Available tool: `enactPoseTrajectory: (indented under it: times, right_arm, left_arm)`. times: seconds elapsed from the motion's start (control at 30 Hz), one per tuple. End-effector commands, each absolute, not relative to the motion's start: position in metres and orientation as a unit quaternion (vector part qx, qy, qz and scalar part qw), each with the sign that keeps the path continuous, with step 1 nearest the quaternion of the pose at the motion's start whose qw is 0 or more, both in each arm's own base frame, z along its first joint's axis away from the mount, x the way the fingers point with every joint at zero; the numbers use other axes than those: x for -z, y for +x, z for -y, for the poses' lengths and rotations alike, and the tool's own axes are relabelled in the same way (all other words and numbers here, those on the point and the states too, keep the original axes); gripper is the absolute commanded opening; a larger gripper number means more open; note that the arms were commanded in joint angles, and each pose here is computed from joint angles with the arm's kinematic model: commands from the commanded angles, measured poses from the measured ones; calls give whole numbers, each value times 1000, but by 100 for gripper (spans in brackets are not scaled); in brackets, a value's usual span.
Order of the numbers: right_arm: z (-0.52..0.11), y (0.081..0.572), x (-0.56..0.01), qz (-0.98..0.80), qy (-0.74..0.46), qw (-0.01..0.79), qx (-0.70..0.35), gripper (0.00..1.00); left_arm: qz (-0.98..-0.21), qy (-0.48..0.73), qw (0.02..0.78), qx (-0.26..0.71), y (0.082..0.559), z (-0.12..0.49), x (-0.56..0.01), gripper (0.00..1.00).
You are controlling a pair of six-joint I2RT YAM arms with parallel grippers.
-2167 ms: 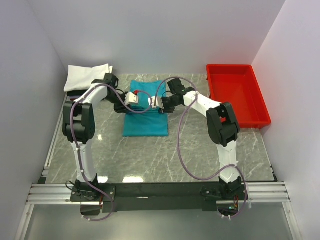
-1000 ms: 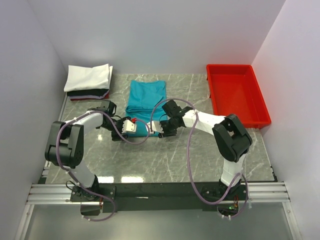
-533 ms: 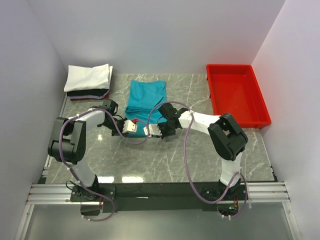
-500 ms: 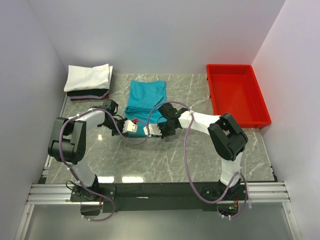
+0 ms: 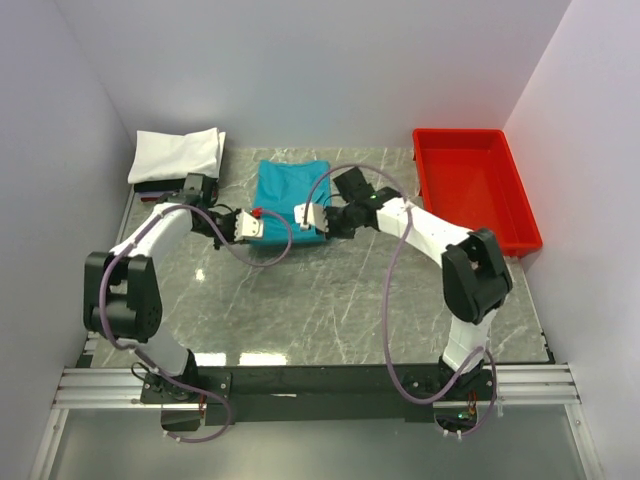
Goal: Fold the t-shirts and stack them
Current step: Fold the tshirt
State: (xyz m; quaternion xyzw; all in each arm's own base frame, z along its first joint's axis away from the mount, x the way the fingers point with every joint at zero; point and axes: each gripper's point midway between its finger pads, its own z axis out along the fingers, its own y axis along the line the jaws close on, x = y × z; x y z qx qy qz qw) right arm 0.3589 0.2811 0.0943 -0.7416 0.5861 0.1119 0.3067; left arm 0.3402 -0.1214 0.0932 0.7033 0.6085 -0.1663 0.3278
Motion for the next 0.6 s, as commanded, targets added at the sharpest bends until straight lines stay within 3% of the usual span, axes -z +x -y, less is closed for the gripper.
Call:
enactPoseTrajectory:
  times: [0.0, 0.2, 0.43, 0.57]
  right_arm:
    - [-283, 354, -146, -571, -734, 347, -123, 0]
    - [-273, 324, -152, -574, -734, 336, -138, 0]
    - [-258, 207, -146, -553, -757, 275, -213, 0]
    - [-251, 161, -182, -538, -748, 300, -247, 0]
  left_arm:
    - [-604, 690, 357, 181, 332, 129, -128, 1]
    - [-610, 681, 353, 197, 296, 132, -133, 1]
    - [-597, 693, 314, 256, 195, 141, -137, 1]
    - [-582, 689, 330, 278, 146, 142, -174, 0]
